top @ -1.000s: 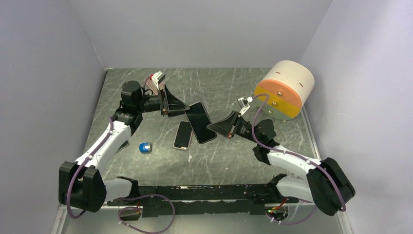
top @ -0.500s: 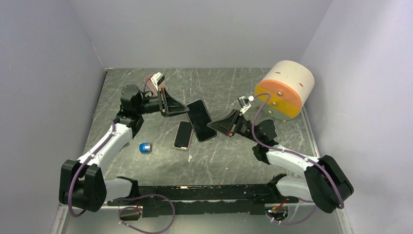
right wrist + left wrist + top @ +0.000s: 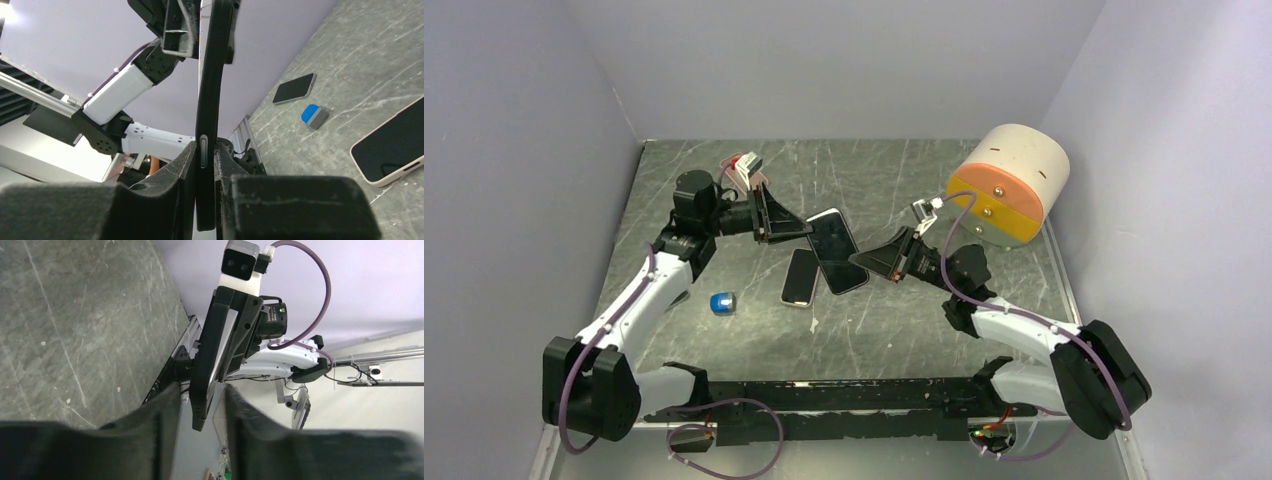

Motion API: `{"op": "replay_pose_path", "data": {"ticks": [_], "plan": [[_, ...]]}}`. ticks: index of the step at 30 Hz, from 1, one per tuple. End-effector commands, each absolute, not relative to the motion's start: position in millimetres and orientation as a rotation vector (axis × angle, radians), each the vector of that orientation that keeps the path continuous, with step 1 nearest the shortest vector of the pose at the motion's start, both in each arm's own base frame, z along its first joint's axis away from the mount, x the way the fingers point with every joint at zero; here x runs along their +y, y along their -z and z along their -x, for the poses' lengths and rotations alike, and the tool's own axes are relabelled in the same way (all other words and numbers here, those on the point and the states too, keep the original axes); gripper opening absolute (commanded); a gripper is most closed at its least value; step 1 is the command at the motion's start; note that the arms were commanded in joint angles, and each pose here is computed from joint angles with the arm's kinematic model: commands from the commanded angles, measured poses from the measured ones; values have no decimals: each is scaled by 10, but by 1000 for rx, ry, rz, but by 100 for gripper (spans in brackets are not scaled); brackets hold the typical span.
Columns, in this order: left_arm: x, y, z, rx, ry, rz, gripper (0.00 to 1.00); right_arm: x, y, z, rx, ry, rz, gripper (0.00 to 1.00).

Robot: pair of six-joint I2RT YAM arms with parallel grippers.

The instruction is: Put the phone into the phone case

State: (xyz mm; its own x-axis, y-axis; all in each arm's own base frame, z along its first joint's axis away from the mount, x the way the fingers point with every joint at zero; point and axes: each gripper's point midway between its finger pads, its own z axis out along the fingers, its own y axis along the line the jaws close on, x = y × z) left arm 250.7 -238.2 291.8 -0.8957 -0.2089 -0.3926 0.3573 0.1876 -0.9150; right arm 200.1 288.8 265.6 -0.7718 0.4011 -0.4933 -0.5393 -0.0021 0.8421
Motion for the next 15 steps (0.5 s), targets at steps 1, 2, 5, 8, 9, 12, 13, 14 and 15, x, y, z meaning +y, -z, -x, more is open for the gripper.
{"op": "replay_pose_path", "data": {"ticks": [1,2,5,8,9,12,13,14,15], "plan": [[-2365,-3095,-2462,1989,1728,-183,49,2806,-3072,-1943,1429,-1833,214,0],[-2367,-3098,-2463,1986,1738,-178,53,2803,-3088,-1950,1425,-1831,211,0],[-2383,-3103,-2453,1964,1781,-175,61,2790,-3143,-1974,1413,-1830,185,0],[-2401,-3130,-2439,1934,1842,-170,68,2773,-3220,-2018,1389,-1824,155,0],[-2405,-3131,-2436,1930,1857,-163,69,2778,-3256,-2032,1382,-1819,155,0],[-2432,-3085,-2436,1931,1873,-173,64,2797,-3273,-2106,1384,-1790,124,0],[-2444,-3071,-2437,1931,1879,-174,64,2798,-3284,-2130,1379,-1783,112,0],[-2458,-3051,-2440,1934,1885,-171,64,2807,-3288,-2146,1378,-1781,102,0],[-2477,-3045,-2443,1930,1887,-170,65,2815,-3306,-2157,1374,-1779,97,0]]}}
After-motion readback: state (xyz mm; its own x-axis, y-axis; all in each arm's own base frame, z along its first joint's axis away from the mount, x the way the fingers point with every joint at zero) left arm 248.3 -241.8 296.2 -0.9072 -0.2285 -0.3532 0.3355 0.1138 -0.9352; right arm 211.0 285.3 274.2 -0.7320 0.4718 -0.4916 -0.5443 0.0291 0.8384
